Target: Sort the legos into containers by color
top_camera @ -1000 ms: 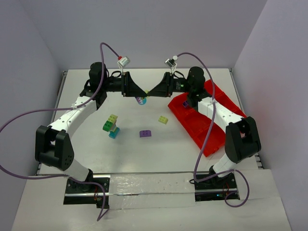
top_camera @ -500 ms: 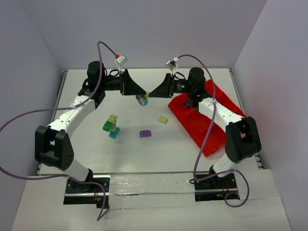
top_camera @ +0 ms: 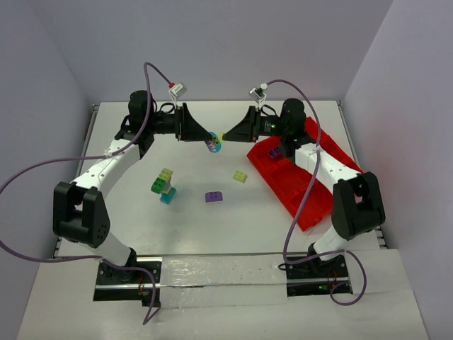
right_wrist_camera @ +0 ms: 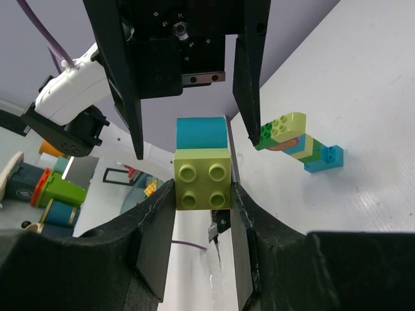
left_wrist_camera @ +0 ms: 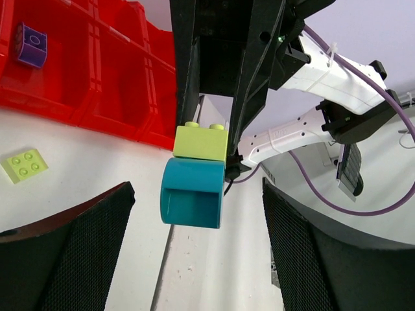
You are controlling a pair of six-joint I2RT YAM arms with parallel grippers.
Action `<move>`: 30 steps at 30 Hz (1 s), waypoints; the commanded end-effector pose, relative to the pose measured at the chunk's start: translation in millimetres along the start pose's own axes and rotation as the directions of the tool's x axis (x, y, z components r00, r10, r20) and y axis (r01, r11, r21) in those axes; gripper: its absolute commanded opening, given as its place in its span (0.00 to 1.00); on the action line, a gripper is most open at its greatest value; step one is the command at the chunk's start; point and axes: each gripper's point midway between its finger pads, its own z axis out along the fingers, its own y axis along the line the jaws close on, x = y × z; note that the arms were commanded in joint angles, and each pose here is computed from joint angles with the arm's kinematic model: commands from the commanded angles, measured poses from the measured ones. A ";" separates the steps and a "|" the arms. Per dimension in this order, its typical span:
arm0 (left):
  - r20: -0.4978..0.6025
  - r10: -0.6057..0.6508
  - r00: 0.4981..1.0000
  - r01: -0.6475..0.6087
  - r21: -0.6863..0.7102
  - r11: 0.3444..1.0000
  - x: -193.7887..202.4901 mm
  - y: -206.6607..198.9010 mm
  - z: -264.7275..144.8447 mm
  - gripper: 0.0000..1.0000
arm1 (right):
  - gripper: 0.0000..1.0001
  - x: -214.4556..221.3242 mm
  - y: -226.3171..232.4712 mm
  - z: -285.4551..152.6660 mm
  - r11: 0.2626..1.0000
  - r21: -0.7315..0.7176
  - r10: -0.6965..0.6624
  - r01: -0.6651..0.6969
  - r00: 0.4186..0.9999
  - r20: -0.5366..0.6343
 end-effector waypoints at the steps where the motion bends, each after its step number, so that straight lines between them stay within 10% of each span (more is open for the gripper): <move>1: -0.021 0.039 0.999 -0.038 0.042 0.998 -3.0 -9.6 1.8 0.86 | 0.00 -7.4 21.4 -3.9 0.997 -0.031 -0.074 0.075 0.997 0.020; 3: -0.028 0.035 0.999 -0.034 0.049 0.998 -0.5 -9.7 4.6 0.75 | 0.00 -7.7 22.6 -3.3 0.996 -0.037 -0.076 0.077 0.997 0.020; 6: -0.029 0.034 0.999 -0.033 0.052 0.998 0.4 -10.3 7.1 0.20 | 0.00 -8.5 24.0 -3.2 0.996 -0.038 -0.076 0.076 0.997 0.021; 8: -0.026 0.034 0.999 -0.033 0.047 0.998 -0.9 -9.8 7.3 0.01 | 0.00 -8.6 24.0 -3.3 0.996 -0.036 -0.077 0.077 0.997 0.019; 23: 0.029 0.013 1.000 -0.011 -0.054 0.998 0.2 8.5 -5.3 0.00 | 0.00 -51.3 -41.3 -86.8 0.916 0.401 -0.099 0.001 0.970 0.222; 26: 0.050 -0.001 0.999 0.005 -0.085 0.996 -3.9 15.4 -4.2 0.00 | 0.00 -46.3 -78.0 -125.6 0.771 0.623 -0.083 -0.135 0.948 0.307; 30: 0.063 0.010 0.998 0.000 -0.162 0.987 -9.6 23.9 -0.2 0.00 | 0.00 -22.6 -140.2 -224.0 0.298 0.876 -0.200 -0.380 0.872 0.447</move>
